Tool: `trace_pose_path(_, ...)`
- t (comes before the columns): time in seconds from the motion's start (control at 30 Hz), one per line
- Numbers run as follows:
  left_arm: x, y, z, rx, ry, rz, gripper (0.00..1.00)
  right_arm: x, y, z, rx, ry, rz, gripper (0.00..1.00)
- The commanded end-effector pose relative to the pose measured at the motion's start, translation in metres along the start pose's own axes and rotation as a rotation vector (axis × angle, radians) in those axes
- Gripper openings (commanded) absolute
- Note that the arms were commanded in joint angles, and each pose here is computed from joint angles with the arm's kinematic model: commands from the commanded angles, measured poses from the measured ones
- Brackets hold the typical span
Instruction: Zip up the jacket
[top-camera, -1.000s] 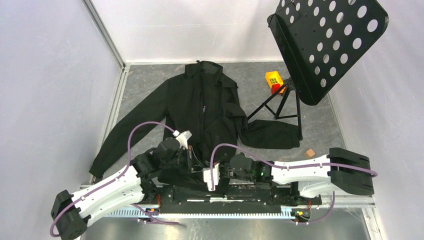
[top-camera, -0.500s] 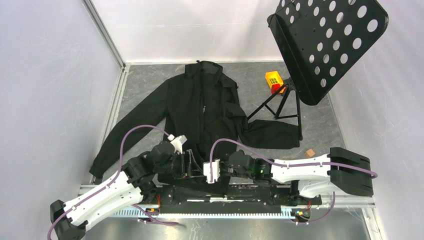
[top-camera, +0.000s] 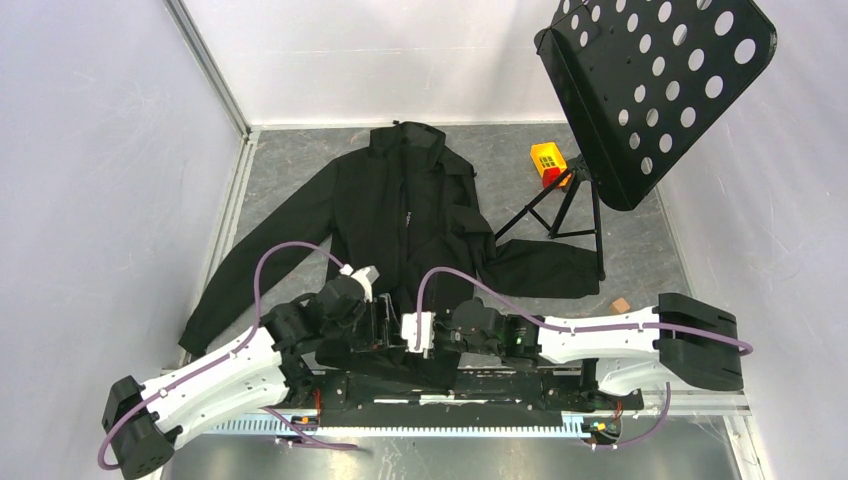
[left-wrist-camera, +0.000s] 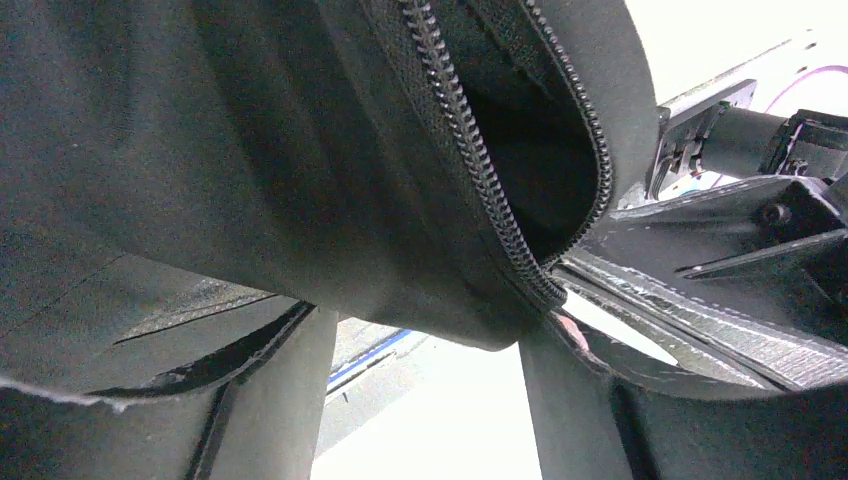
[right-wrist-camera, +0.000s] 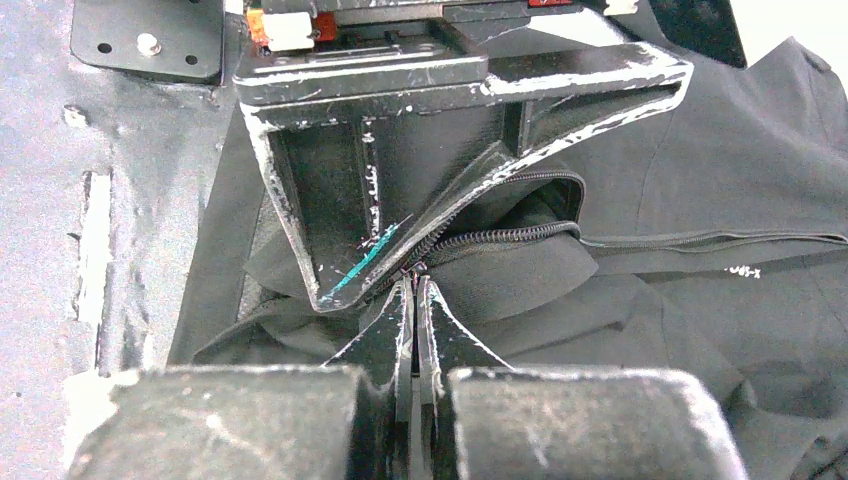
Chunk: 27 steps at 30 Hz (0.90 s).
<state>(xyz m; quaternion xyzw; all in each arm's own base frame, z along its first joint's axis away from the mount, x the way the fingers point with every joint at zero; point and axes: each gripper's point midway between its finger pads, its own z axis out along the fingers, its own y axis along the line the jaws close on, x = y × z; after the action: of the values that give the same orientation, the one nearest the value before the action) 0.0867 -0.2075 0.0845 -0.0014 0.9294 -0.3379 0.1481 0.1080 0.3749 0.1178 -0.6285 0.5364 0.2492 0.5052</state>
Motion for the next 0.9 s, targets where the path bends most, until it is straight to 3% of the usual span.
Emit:
trace_pose_path(0.0, -0.017, -0.014, -0.006, 0.025, -0.063, 0.058, 0.7, -0.027, -0.003, 0.008, 0.012, -0.037, 0.079, 0.0)
trace_pose_path(0.1, -0.019, -0.012, -0.01, 0.007, -0.08, 0.056, 0.59, -0.028, 0.001, 0.013, -0.008, -0.001, 0.102, 0.0)
trace_pose_path(0.23, -0.012, -0.001, -0.016, -0.065, -0.036, 0.047, 0.2, -0.027, 0.0, 0.012, -0.019, 0.031, 0.041, 0.0)
trace_pose_path(0.33, 0.01, 0.007, -0.023, -0.119, 0.105, 0.055, 0.04, -0.019, -0.014, 0.008, -0.007, 0.155, -0.011, 0.0)
trace_pose_path(0.43, 0.028, 0.013, -0.032, -0.138, 0.203, 0.071, 0.02, -0.02, -0.022, 0.004, -0.056, 0.25, -0.017, 0.0)
trace_pose_path(0.63, 0.048, 0.027, -0.045, -0.157, 0.291, 0.106, 0.02, -0.015, -0.028, -0.012, -0.094, 0.3, -0.002, 0.0)
trace_pose_path(0.87, 0.061, 0.029, -0.051, -0.118, 0.331, 0.108, 0.02, -0.005, -0.097, -0.016, 0.148, 0.392, -0.099, 0.0)
